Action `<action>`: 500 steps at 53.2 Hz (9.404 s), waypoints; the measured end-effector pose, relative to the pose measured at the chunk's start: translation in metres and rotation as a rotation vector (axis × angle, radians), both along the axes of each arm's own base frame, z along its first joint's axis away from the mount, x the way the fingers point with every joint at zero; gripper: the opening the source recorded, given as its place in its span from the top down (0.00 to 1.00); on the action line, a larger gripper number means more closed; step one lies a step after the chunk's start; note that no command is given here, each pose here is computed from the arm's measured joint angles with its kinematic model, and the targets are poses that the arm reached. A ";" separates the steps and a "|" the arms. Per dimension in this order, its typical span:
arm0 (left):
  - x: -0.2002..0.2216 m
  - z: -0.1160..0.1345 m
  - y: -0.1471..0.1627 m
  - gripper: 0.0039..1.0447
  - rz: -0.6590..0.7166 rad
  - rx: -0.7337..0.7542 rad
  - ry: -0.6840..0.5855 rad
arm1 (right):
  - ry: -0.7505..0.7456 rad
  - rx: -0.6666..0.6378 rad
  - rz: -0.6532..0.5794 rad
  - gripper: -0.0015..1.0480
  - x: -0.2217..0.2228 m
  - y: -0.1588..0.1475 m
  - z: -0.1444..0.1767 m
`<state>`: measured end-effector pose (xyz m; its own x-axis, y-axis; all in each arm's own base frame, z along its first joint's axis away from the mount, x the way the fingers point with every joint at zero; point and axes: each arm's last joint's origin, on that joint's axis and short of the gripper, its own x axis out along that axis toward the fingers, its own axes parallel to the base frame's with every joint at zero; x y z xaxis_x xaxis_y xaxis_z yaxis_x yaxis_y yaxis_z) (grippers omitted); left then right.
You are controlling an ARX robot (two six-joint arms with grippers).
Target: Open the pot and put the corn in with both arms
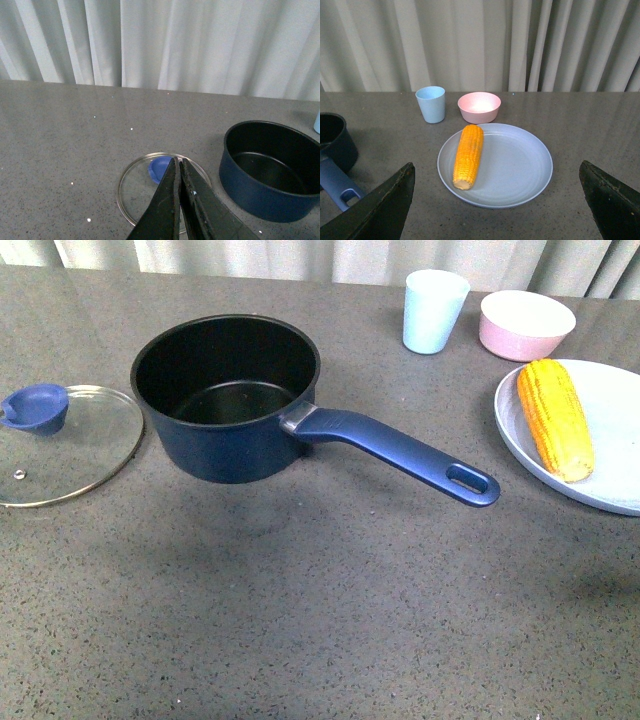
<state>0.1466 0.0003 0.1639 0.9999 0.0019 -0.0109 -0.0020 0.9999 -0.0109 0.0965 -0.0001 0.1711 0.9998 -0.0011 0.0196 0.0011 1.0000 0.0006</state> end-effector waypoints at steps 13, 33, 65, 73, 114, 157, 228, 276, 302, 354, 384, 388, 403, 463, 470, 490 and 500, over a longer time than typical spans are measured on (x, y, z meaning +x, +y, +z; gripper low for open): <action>-0.012 0.004 0.000 0.99 0.000 0.000 -0.012 | 0.000 0.000 0.000 0.09 0.000 0.000 0.000; -0.024 0.007 0.000 0.99 0.000 0.000 -0.024 | 0.000 0.000 0.000 0.09 0.000 0.000 0.000; -0.038 0.007 0.000 0.99 0.000 0.000 -0.026 | 0.000 0.000 0.000 0.09 0.000 0.000 0.000; -0.049 0.004 0.000 0.99 0.000 0.000 -0.013 | 0.000 0.000 0.000 0.09 0.000 0.000 0.000; -0.049 0.003 0.000 0.59 0.000 0.000 -0.010 | 0.000 0.000 0.000 0.09 0.000 0.000 0.000; -0.049 0.003 0.000 0.08 0.000 0.003 -0.011 | 0.568 0.247 0.110 0.09 0.169 -0.028 0.019; -0.049 0.003 0.000 0.08 0.000 0.003 -0.010 | 0.870 0.075 0.076 0.54 0.299 0.014 -0.075; -0.049 0.003 0.000 0.08 0.000 0.003 -0.010 | 0.694 0.070 0.609 0.83 0.280 0.150 0.025; -0.049 0.003 0.000 0.08 0.000 0.003 -0.010 | 0.739 -0.033 0.761 0.86 0.311 0.262 0.009; -0.049 0.003 0.000 0.08 0.000 0.003 -0.011 | 0.647 0.001 0.689 0.09 0.297 0.227 0.022; -0.049 0.003 0.000 0.08 0.000 0.003 -0.010 | 0.039 0.019 0.046 0.31 0.229 0.080 0.084; -0.049 0.003 0.000 0.08 0.000 0.003 -0.010 | -0.003 0.025 0.007 0.43 0.209 0.065 0.075; -0.049 0.003 0.000 0.08 0.000 0.003 -0.011 | 0.030 0.004 0.005 0.85 0.154 0.037 0.038; -0.049 0.003 0.000 0.08 0.000 0.003 -0.011 | 0.009 0.002 0.005 0.98 0.038 0.001 0.000; -0.049 0.003 0.000 0.08 0.000 0.003 -0.011 | 0.003 0.002 0.005 0.98 0.033 0.001 0.001; -0.049 0.003 0.000 0.08 0.000 0.003 -0.010 | -0.003 0.002 0.005 0.98 0.022 0.000 0.003; -0.049 0.003 0.000 0.08 0.000 0.003 -0.010 | -0.004 0.002 0.005 0.98 0.018 0.000 0.003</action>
<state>0.0978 0.0002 0.1672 1.0000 0.0019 -0.0006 -0.0019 1.0000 -0.0078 0.1145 0.0004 0.1744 0.9997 0.0038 0.0235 -0.0039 1.0000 0.0028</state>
